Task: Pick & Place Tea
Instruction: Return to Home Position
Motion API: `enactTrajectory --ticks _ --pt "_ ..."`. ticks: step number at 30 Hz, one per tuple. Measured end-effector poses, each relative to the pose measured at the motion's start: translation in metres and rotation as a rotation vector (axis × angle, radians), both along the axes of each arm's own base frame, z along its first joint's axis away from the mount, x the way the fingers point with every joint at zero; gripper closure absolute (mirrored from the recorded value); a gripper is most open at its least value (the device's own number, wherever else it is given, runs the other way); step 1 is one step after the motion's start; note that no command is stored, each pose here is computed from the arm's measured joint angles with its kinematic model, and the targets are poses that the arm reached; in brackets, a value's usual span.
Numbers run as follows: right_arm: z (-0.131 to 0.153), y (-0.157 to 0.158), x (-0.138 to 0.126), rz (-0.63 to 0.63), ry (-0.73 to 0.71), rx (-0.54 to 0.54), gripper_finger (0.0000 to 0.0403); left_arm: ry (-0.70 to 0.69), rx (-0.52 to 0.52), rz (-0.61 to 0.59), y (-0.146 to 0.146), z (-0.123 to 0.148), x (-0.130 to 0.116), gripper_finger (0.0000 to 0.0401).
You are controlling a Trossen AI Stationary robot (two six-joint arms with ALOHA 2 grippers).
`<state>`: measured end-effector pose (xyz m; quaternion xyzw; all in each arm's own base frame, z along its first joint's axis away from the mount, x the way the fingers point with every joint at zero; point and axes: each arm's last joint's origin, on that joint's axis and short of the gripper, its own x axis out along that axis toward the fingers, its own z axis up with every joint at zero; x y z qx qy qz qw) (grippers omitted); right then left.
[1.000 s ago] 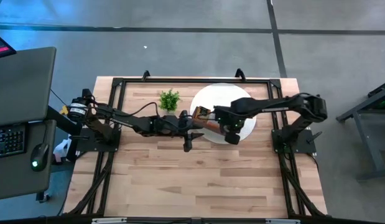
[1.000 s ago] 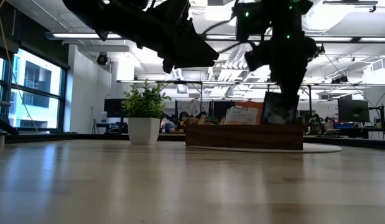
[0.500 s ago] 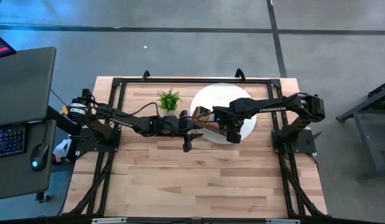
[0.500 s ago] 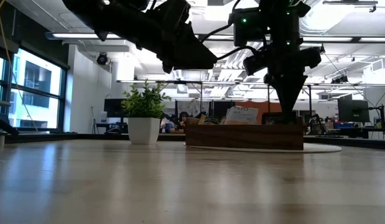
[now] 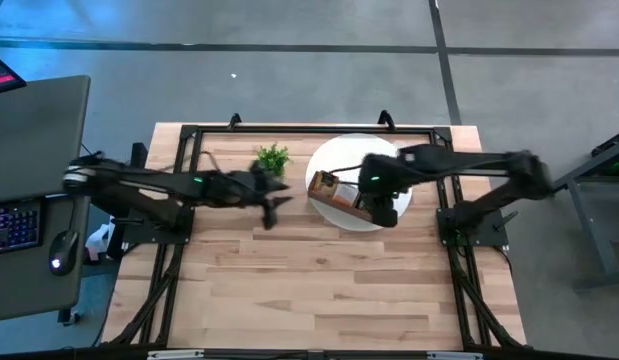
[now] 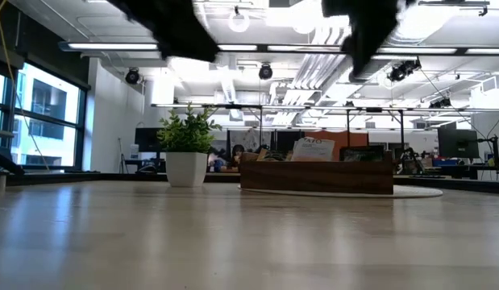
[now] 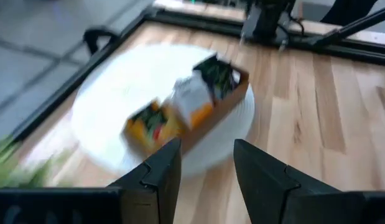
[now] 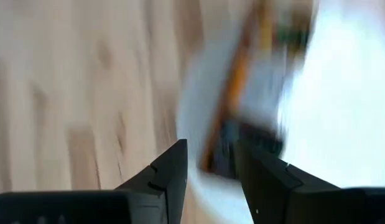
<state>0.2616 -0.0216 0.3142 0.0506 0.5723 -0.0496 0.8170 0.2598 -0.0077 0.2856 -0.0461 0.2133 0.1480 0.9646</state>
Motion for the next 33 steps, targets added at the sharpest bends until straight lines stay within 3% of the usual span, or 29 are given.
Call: enactTrajectory --ticks 5,7,10,14,18,23,27,33 --pt "0.024 0.019 -0.032 0.182 -0.476 -0.075 0.0269 0.04 -0.094 0.051 0.004 0.025 -0.065 0.0256" --pt "0.023 0.023 -0.05 0.209 -0.629 -0.077 0.0269 -0.017 -0.093 0.076 0.007 0.031 -0.091 0.0256" --pt "0.006 0.025 -0.078 0.207 -0.792 -0.062 0.0269 -0.118 -0.07 0.092 0.01 0.024 -0.128 0.0256" --pt "-0.023 0.024 -0.105 0.168 -1.025 -0.045 0.0269 -0.25 -0.025 0.022 0.011 -0.005 -0.158 0.0256" --pt "-0.054 0.025 -0.124 0.192 -1.223 -0.071 0.0269 -0.395 0.0 -0.076 0.009 -0.035 -0.172 0.0256" --pt "-0.08 0.025 -0.145 0.208 -1.346 -0.108 0.0269 -0.502 0.021 -0.063 0.011 -0.054 -0.188 0.0256" --pt "-0.093 0.025 -0.157 0.197 -1.399 -0.105 0.0269 -0.467 0.084 -0.09 0.01 -0.06 -0.182 0.0256" --pt "-0.12 0.024 -0.164 0.207 -1.412 -0.139 0.0269 -0.548 0.121 -0.204 0.006 -0.088 -0.163 0.0256"
